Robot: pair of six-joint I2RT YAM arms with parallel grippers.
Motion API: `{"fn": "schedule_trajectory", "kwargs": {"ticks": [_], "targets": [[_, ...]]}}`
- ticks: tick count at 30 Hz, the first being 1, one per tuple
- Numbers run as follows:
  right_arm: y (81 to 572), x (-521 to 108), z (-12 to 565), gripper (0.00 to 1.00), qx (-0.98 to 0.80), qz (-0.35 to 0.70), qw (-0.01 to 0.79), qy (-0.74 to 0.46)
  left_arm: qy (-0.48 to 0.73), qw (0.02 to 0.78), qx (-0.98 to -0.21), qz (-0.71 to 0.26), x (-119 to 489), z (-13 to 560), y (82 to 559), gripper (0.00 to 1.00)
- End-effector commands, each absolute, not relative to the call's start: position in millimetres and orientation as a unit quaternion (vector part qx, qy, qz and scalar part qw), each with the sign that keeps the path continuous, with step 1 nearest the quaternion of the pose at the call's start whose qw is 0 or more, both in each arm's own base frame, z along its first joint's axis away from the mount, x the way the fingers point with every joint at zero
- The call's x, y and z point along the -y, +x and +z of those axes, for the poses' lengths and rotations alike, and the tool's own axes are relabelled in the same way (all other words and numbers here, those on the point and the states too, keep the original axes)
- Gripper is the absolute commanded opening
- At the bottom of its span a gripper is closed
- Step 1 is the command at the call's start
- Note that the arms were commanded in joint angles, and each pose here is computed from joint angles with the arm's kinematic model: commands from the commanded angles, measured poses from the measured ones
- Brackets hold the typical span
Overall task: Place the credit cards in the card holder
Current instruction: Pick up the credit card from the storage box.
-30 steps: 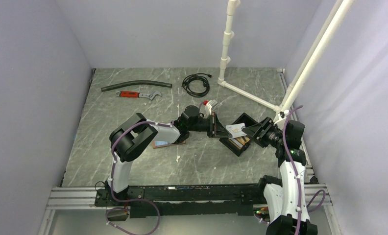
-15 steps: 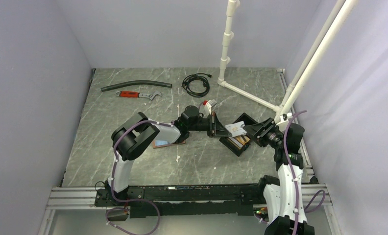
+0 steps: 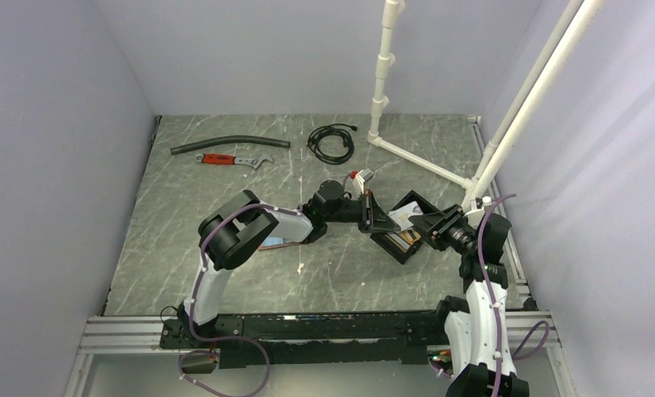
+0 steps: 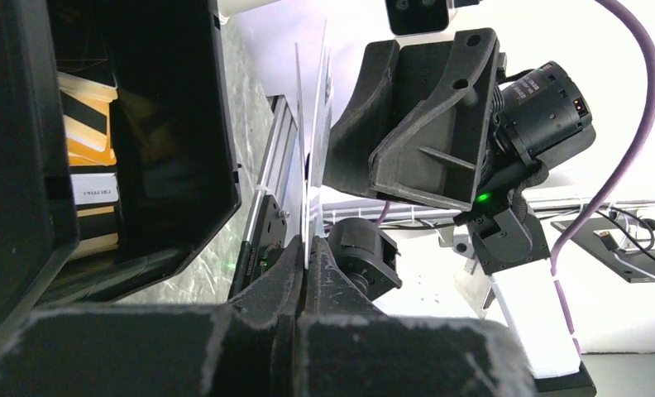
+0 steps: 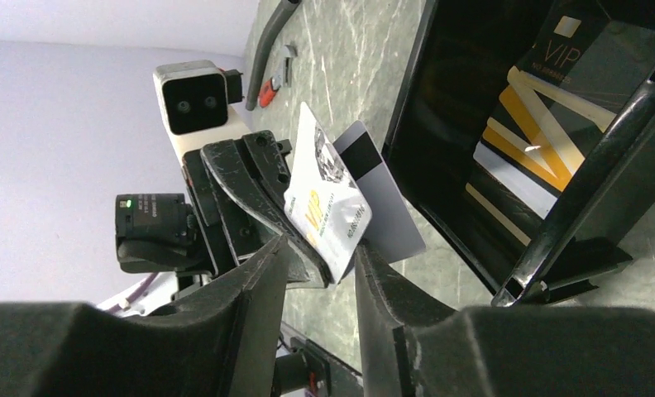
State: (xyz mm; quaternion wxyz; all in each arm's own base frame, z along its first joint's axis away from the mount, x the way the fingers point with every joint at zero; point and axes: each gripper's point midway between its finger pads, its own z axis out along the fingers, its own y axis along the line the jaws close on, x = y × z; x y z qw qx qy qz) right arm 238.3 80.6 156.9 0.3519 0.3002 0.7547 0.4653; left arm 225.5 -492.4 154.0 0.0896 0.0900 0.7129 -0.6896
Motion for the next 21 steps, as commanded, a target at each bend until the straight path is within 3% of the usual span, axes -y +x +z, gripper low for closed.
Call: {"fn": "schedule_trajectory", "kwargs": {"ticks": [1, 3, 7, 14, 17, 21], "targets": [[241, -86, 181, 0.35, -0.739, 0.489, 0.377, 0.269, 0.115, 0.066, -0.687, -0.714, 509, 167, 201, 0.00], [242, -84, 179, 0.29, -0.740, 0.484, 0.378, 0.276, 0.112, 0.064, -0.691, -0.711, 511, 164, 202, 0.00], [245, -74, 164, 0.01, -0.747, 0.451, 0.374, 0.315, 0.113, 0.066, -0.710, -0.692, 516, 156, 204, 0.00], [249, -72, 159, 0.00, -0.729, 0.461, 0.371, 0.344, 0.099, 0.061, -0.720, -0.684, 522, 151, 210, 0.00], [250, -75, 160, 0.11, -0.718, 0.479, 0.368, 0.347, 0.098, 0.053, -0.712, -0.693, 524, 155, 208, 0.00], [252, -73, 161, 0.16, -0.717, 0.475, 0.377, 0.345, 0.100, 0.046, -0.704, -0.701, 524, 159, 204, 0.00]]}}
